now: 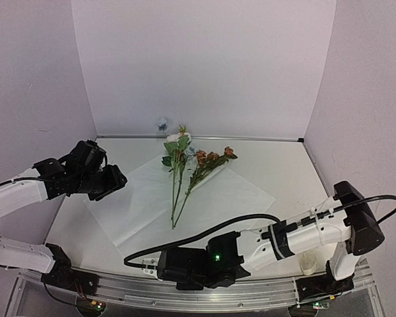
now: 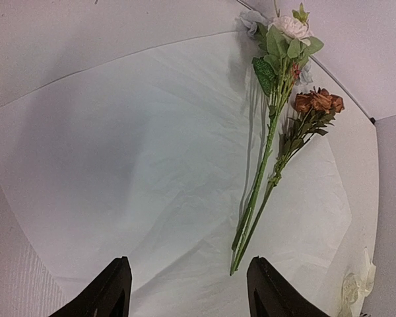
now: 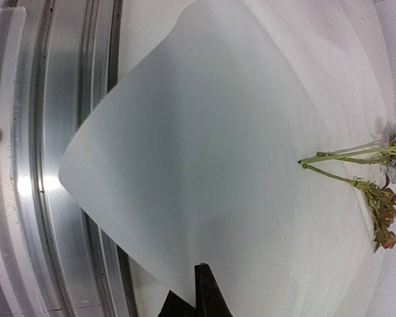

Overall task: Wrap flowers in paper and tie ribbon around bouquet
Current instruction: Pick up the bottom corner of the flattened wrapping paper, then fold the bottom corner of the flattened wrapping paper at the center of the board.

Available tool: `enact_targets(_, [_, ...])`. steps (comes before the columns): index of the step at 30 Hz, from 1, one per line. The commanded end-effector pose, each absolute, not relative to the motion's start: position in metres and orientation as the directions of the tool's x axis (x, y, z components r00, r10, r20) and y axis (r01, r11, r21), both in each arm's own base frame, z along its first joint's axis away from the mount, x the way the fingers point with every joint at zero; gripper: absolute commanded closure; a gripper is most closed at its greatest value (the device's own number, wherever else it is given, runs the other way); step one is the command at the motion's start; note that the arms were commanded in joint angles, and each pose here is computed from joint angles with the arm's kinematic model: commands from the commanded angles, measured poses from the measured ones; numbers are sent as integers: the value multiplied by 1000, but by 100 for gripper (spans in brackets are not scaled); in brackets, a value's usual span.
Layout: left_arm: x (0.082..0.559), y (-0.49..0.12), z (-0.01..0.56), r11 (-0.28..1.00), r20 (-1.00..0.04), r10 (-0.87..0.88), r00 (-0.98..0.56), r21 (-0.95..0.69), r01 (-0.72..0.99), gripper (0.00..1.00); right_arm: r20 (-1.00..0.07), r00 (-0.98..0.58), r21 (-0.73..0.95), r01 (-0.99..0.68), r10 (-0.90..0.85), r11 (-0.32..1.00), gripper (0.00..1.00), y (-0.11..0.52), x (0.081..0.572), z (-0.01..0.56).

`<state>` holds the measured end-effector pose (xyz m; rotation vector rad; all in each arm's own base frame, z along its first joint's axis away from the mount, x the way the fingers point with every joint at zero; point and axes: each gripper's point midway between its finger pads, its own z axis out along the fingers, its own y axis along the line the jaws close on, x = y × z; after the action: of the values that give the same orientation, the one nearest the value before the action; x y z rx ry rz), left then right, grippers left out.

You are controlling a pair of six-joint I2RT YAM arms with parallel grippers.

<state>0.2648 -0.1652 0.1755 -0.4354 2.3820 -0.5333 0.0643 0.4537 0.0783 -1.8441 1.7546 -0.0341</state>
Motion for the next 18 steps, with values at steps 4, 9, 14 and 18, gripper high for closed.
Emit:
enact_targets(4, [271, -169, 207, 845, -563, -438, -701, -523, -108, 37, -405, -33, -271, -950, -914, 155, 100, 442, 58, 109])
enact_targets(9, [276, -172, 213, 858, -580, -415, -701, -507, -89, 37, -403, -193, -197, -936, -895, 290, 100, 434, 97, 118])
enact_targets(14, [286, -178, 211, 865, -574, -390, -720, -497, -71, 39, -420, -360, -90, -897, -833, 433, 100, 434, 138, 130])
enact_targets(18, [296, -176, 199, 865, -550, -386, -741, -495, -84, 41, -429, -449, -65, -850, -784, 523, 100, 431, 179, 136])
